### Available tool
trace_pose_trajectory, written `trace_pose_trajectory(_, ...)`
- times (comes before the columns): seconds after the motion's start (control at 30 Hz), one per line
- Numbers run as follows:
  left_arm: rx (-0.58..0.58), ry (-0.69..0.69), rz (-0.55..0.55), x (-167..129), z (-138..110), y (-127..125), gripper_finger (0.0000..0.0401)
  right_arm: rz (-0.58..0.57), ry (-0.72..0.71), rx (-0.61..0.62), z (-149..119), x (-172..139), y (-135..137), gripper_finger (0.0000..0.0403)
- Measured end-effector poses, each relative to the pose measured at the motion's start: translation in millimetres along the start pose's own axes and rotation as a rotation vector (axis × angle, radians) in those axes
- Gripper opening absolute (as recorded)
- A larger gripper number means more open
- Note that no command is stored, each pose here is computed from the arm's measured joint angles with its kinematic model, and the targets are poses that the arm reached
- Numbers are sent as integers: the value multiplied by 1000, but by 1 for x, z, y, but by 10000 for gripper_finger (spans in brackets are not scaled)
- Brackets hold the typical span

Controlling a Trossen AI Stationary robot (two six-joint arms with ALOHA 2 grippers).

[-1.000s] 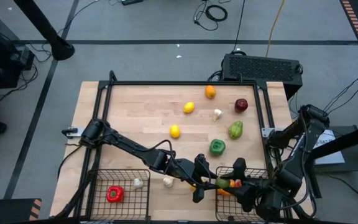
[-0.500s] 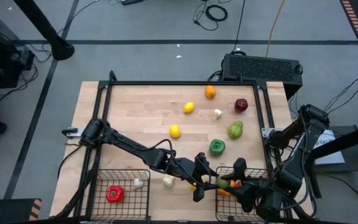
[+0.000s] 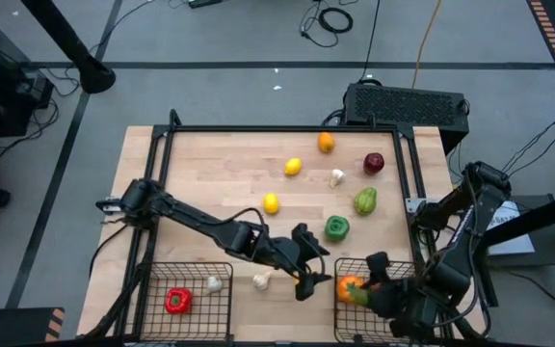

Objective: Sort produce into baskets
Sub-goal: Put the green lime into the right black wire basket

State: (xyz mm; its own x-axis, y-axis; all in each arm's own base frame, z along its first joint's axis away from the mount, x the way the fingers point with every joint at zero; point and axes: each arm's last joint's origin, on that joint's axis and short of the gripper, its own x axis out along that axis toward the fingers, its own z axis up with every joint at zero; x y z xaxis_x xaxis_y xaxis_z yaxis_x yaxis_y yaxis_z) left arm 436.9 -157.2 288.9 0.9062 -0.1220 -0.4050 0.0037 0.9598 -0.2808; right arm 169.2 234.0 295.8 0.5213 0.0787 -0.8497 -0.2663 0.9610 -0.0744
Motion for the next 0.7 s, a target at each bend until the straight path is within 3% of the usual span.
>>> trace_pose_trajectory(0.1,16,22,57,-8,0,-1,310,47,188,152,-13,-2,-1,193)
trace_pose_trajectory(0.27,30,57,114,-10,-4,1,310,27,410,333,-34,-11,2,193)
trace_pose_trajectory(0.43,29,76,120,-10,-7,0,310,-26,434,407,-47,-17,14,193)
trace_pose_trajectory(0.7,36,82,113,-11,-9,-4,310,-103,482,385,-60,2,37,193)
